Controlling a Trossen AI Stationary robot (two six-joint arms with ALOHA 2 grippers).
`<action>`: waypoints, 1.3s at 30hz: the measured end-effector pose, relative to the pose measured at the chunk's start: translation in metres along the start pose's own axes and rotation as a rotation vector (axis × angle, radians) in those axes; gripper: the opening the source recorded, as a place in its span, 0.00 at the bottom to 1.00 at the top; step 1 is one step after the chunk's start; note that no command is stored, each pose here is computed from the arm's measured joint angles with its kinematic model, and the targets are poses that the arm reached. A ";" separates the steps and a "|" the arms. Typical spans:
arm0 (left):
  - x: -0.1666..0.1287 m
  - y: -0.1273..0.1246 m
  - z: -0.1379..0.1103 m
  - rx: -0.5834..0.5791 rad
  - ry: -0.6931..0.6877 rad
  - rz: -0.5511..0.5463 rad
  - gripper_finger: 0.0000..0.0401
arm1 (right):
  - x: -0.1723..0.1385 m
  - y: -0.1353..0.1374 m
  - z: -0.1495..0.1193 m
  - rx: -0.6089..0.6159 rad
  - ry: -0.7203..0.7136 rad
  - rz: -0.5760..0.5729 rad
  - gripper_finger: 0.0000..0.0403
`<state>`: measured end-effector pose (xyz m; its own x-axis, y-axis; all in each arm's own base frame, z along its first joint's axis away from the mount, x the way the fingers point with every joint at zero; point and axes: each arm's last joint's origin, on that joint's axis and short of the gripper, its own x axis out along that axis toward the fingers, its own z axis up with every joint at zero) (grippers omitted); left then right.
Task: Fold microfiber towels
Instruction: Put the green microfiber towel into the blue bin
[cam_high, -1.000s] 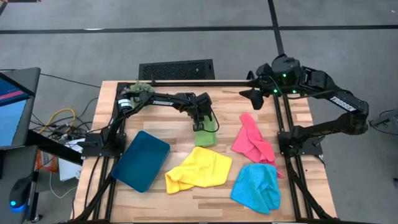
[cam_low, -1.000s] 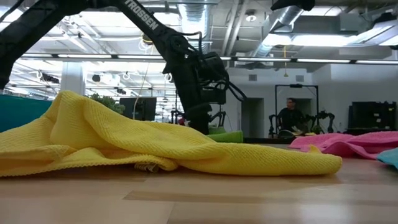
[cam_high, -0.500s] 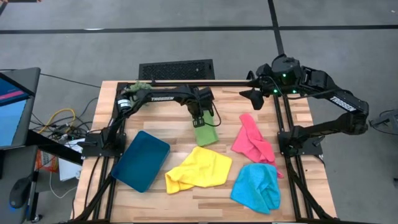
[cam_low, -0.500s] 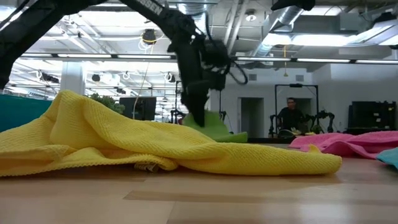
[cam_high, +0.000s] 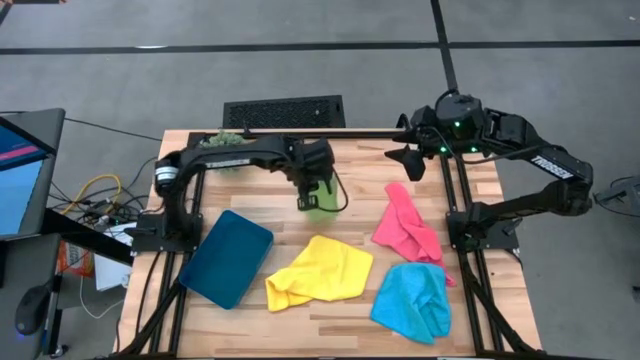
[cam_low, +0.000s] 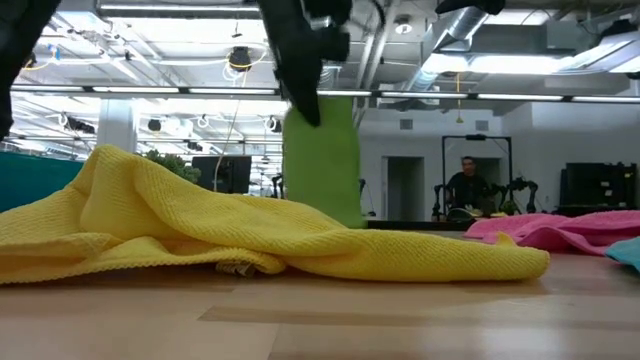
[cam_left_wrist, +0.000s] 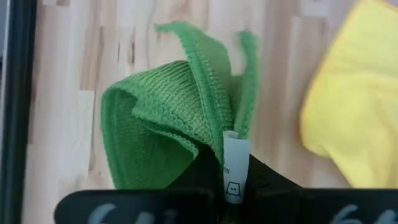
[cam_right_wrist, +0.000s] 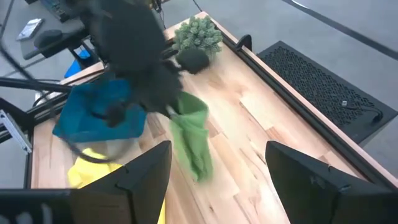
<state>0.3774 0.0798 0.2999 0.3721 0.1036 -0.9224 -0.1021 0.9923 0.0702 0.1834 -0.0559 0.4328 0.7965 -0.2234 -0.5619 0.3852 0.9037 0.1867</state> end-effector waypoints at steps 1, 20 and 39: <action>-0.008 -0.005 -0.002 0.018 0.000 0.004 0.00 | 0.000 0.000 0.000 -0.002 0.000 0.000 0.71; -0.142 -0.101 -0.092 0.280 0.141 -0.124 0.00 | 0.000 0.001 0.002 0.022 -0.017 0.008 0.71; -0.157 -0.172 -0.177 0.343 0.319 -0.414 0.00 | 0.001 0.003 0.008 0.097 -0.076 0.025 0.71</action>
<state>0.1734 -0.1195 0.3659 0.0177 -0.2667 -0.9636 0.3136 0.9166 -0.2479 0.1890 -0.0566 0.4390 0.8378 -0.2318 -0.4942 0.4055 0.8705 0.2790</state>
